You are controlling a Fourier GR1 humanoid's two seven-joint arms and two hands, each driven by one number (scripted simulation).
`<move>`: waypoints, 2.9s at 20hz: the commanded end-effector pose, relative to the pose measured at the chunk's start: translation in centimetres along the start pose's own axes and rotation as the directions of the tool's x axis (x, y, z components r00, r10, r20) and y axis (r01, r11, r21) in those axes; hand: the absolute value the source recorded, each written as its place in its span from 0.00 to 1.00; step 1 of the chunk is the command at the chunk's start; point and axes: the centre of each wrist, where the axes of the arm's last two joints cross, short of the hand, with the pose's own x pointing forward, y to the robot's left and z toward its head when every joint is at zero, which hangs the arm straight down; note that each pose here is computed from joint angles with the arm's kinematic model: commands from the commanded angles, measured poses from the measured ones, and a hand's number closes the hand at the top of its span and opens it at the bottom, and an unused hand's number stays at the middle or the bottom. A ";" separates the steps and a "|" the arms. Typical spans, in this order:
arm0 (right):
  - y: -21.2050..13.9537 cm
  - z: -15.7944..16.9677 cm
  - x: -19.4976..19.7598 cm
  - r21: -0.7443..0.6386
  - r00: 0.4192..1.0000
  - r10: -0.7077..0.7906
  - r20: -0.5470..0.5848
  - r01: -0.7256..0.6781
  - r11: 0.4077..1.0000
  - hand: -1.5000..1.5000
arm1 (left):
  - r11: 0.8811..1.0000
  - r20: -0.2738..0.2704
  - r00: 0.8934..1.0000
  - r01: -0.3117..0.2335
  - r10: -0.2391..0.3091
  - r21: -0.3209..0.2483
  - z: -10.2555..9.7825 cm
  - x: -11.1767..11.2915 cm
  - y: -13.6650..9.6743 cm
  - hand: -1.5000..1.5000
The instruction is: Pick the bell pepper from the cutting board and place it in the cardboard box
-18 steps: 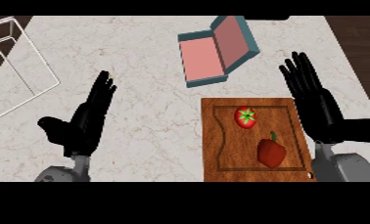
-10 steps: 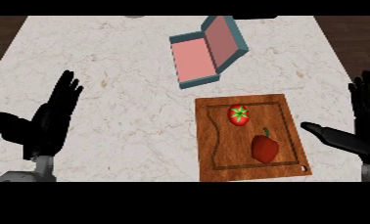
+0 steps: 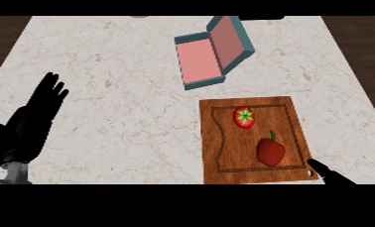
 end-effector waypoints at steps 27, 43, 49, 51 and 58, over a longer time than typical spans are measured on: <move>3.6 -1.6 10.5 0.747 0.512 0.786 -0.348 -0.355 0.562 0.00 | 0.996 0.017 1.000 -0.002 0.004 -0.093 -0.4 2.0 -1.6 0.50; 8.4 -3.3 8.2 0.745 0.533 0.784 -0.319 -0.370 0.555 0.00 | 0.999 0.008 1.000 -0.009 0.009 -0.038 -1.0 1.3 -0.6 0.50; 9.0 -1.7 9.5 0.760 0.497 0.821 -0.282 -0.406 0.507 0.00 | 0.998 -0.010 1.000 -0.010 0.010 -0.054 -0.2 0.1 0.2 0.50; 11.0 -1.3 8.5 0.771 0.493 0.828 -0.266 -0.406 0.490 0.00 | 0.999 0.002 1.000 -0.004 0.004 -0.042 -0.1 -0.3 -0.9 0.50; 12.9 -3.3 8.2 0.793 0.453 0.845 -0.283 -0.385 0.472 0.00 | 0.998 0.018 1.000 -0.023 0.024 -0.065 -0.5 0.9 -0.6 0.50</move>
